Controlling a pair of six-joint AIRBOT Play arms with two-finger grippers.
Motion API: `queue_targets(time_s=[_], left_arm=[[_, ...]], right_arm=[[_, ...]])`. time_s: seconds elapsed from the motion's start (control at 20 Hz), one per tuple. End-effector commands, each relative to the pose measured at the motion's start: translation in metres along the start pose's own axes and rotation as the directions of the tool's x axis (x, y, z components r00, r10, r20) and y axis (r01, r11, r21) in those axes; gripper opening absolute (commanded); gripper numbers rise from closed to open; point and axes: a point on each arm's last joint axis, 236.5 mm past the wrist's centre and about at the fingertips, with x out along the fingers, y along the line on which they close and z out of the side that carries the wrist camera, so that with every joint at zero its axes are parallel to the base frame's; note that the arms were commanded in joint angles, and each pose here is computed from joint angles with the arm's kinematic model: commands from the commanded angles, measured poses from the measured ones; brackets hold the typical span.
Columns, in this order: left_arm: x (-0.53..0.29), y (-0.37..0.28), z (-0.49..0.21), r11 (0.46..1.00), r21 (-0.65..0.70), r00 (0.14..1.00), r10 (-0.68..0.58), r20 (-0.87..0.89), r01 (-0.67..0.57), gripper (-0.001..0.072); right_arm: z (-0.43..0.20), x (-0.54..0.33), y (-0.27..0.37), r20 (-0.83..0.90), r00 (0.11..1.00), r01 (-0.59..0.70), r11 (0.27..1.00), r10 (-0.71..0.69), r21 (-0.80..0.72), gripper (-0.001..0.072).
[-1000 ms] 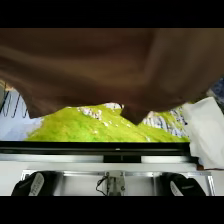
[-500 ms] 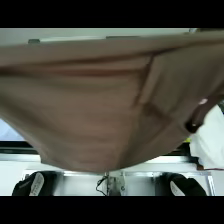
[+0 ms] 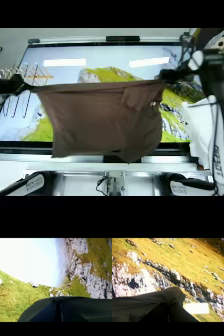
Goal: Fold the shirts.
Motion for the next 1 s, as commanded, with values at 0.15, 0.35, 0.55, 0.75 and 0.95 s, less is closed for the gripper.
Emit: queue_targets(time_s=[0.15, 0.35, 0.55, 0.75, 0.95], left_arm=[[0.142, 0.014, 0.039, 1.000, -0.017, 1.000, 0.001, -0.001, -0.001, 0.0029], [0.171, 0.028, 0.023, 1.000, -0.014, 0.996, 0.008, -0.090, -0.010, 0.0030], [0.151, 0.043, -0.028, 1.000, 0.019, 0.946, -0.012, -0.324, 0.019, 0.0030], [0.120, 0.068, -0.084, 0.999, 0.042, 0.825, 0.048, -0.563, -0.029, 0.0029], [0.122, 0.086, -0.109, 0.995, 0.041, 0.782, 0.095, -0.616, -0.089, 0.0029]], right_arm=[[0.041, 0.103, 0.026, 0.172, 0.981, -0.118, 0.983, 0.093, 0.139, 0.0069], [0.046, 0.107, 0.022, 0.193, 0.978, -0.100, 0.989, 0.078, 0.106, 0.0070], [-0.027, 0.105, 0.001, -0.117, 0.993, 0.011, 1.000, -0.011, 0.000, 0.0069], [-0.119, 0.082, -0.010, -0.484, 0.872, 0.037, 0.997, -0.068, -0.073, 0.0069], [-0.153, 0.089, -0.003, -0.560, 0.828, 0.012, 0.999, -0.036, -0.047, 0.0069]])
